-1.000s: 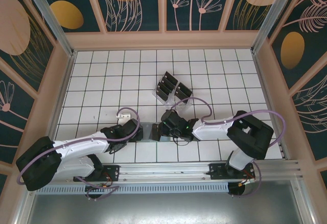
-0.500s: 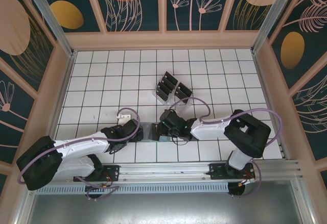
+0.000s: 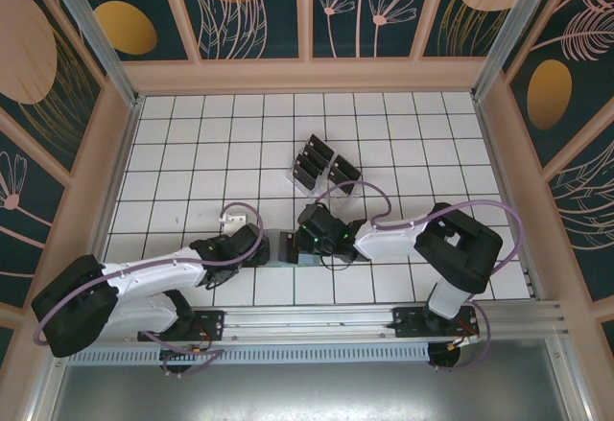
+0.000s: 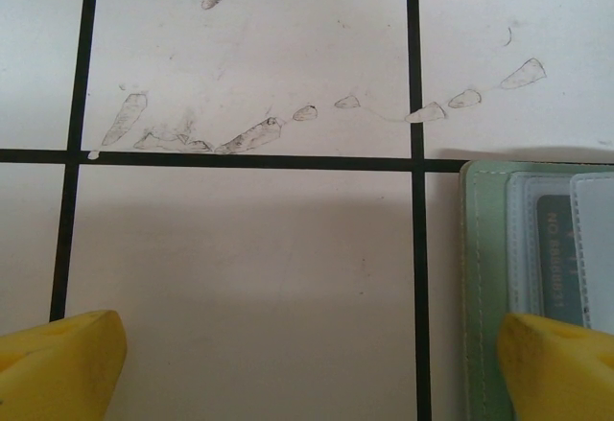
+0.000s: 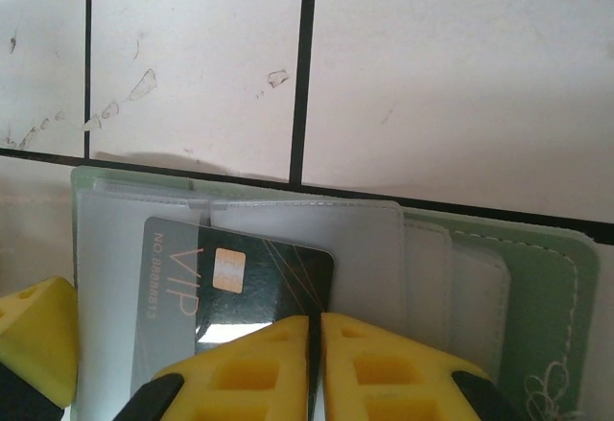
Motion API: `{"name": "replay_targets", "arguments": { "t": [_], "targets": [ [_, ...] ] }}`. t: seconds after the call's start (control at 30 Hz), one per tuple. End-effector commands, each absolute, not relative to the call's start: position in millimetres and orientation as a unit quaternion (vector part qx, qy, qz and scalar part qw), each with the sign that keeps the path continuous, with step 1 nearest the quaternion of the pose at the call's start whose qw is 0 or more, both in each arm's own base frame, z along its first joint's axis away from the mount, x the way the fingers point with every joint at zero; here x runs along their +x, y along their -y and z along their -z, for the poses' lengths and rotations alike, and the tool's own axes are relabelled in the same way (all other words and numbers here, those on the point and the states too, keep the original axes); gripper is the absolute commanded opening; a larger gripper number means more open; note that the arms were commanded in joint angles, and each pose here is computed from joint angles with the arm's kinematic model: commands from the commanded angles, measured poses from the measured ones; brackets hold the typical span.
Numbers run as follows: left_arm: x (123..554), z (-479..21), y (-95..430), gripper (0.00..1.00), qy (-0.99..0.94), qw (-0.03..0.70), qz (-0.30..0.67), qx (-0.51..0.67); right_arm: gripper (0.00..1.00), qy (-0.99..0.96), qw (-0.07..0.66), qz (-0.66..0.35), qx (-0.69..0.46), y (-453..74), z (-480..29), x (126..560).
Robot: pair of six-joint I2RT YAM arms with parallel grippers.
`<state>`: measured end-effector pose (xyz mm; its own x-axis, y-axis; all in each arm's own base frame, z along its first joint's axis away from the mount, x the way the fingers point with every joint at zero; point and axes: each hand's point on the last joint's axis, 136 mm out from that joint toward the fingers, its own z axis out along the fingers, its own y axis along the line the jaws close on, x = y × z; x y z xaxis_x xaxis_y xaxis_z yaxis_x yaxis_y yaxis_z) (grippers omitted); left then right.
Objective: Put the credit cards into the card holder
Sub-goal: Insert the credit card into the card slot.
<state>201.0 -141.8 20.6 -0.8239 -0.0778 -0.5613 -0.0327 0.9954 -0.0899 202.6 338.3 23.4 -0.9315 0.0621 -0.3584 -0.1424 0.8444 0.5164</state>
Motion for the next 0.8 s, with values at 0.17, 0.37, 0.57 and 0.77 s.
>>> {"name": "replay_targets", "arguments": {
  "t": [0.17, 0.37, 0.57, 0.77],
  "targets": [
    [199.1, -21.8, 140.9, 0.98, -0.953, 0.299, 0.041, -0.027, 0.11, -0.941, 0.172, -0.29, -0.036, -348.8, -28.3, 202.8],
    [199.4, -28.6, 139.0, 0.98, -0.95, 0.307, 0.045, -0.032, 0.11, -0.938, 0.169, -0.301, -0.04, -358.0, -31.7, 202.6],
    [199.6, -28.1, 140.5, 0.99, -0.95, 0.305, 0.048, -0.033, 0.12, -0.937, 0.163, -0.306, -0.046, -366.8, -31.7, 201.9],
    [201.0, -33.8, 139.2, 0.99, -0.948, 0.312, 0.047, -0.034, 0.2, -0.934, 0.173, -0.309, -0.047, -366.3, -42.9, 203.1]
  ]
}}
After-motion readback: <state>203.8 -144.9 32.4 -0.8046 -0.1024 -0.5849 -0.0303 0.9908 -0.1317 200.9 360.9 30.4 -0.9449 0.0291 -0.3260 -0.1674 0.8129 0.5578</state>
